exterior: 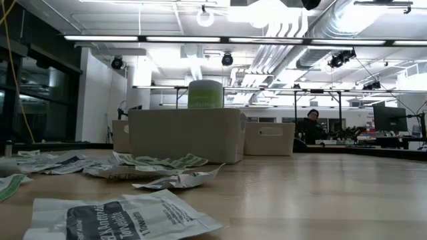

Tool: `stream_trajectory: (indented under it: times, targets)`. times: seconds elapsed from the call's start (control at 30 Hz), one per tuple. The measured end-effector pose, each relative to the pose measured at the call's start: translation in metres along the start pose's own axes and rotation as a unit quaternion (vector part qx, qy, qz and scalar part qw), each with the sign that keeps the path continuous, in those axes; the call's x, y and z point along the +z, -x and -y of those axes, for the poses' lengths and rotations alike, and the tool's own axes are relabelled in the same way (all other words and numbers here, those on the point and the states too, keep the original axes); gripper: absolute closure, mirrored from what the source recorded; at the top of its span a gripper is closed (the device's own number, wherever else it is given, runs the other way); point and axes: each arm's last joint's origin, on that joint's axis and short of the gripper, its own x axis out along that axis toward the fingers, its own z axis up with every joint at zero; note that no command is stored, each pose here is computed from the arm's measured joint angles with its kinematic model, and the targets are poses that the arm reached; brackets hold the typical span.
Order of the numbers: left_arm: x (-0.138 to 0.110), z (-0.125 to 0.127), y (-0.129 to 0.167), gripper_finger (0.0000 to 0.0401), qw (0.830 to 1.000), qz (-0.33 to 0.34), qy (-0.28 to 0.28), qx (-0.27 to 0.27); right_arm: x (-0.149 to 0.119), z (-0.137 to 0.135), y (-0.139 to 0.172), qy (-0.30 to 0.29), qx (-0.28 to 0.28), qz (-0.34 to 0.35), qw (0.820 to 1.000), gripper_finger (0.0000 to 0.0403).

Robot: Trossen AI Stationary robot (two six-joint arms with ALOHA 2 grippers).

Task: Pick & Place First Aid Supplies
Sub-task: Put the bandage pack into the left bin

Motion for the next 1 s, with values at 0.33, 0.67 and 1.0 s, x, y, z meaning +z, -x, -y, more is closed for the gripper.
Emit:
stream_trajectory:
  times: [0.33, 0.67, 1.0]
  targets:
    - [0.002, -0.004, -0.002, 0.0166, 1.0, 0.01, 0.0, 0.024, -0.006, 0.001, 0.001, 0.011, -0.001, -0.032, 0.999, 0.0403]
    - [0.001, -0.003, -0.002, 0.0163, 1.0, 0.006, 0.006, 0.013, 0.001, 0.0, 0.0, 0.021, 0.013, 0.0, 1.0, 0.0403]
    - [0.005, -0.002, -0.001, 0.0164, 1.0, 0.022, 0.017, 0.01, 0.006, -0.001, 0.0, 0.026, 0.024, 0.026, 0.999, 0.0403]
